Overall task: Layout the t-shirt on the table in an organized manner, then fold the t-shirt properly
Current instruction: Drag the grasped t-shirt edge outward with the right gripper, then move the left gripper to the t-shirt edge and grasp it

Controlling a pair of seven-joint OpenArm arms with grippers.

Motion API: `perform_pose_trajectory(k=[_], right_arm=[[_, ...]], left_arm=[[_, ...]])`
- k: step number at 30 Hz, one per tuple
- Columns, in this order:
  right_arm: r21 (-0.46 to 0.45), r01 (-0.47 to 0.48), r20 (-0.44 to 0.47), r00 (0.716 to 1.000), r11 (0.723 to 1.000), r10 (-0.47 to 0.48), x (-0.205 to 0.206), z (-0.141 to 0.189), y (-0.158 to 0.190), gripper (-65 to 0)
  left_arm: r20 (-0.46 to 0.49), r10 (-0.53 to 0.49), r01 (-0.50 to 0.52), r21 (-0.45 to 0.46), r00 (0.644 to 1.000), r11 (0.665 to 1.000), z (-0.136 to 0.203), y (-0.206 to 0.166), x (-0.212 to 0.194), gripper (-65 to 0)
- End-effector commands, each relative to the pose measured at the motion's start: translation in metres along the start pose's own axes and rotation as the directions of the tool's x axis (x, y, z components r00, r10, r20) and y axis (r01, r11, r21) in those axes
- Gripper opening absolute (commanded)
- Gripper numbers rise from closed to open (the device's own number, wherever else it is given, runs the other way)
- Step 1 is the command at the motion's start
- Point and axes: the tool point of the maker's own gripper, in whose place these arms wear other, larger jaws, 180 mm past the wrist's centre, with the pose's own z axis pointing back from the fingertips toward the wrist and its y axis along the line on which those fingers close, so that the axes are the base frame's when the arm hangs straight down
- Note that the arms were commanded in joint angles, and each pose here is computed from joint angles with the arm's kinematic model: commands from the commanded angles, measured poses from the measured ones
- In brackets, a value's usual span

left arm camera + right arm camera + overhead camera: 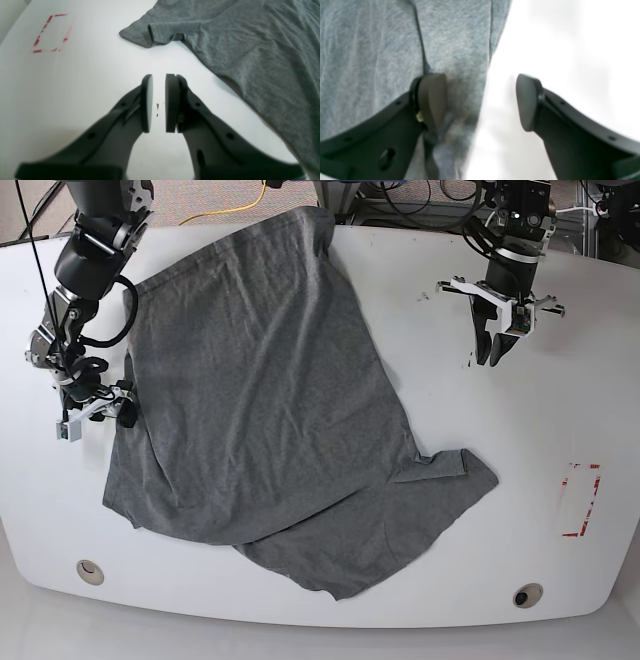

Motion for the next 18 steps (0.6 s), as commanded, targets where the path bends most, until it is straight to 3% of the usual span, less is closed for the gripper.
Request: perform_pose_trajectory(k=[1, 3, 13, 18], right_arm=[[0.007, -0.008, 0.071, 0.997, 1.0, 0.008, 0.027, 0.003, -0.001, -23.6], [0.015, 0.0, 0.067, 0.998, 1.0, -0.001, 0.024, 0.0, 0.002, -25.2], [0.04, 0.014, 0.061, 0.998, 0.999, -0.016, 0.018, -0.007, 0.015, -45.5], [0.069, -0.017, 0.027, 1.0, 0.997, 0.015, 0.009, -0.015, 0.03, -63.6]], left_arm=[[0.046, -0.007, 0.007, 0.002, 0.999, 1.0, 0.001, 0.001, 0.012, -56.8], [0.045, -0.006, 0.006, -0.001, 0.999, 1.0, 0.001, 0.0, 0.012, -56.8], [0.027, 0.022, -0.019, -0.086, 0.999, 0.996, 0.001, -0.033, 0.006, -56.8], [-0.085, 0.04, -0.053, -0.164, 0.996, 0.985, 0.005, -0.064, -0.014, -56.8]])
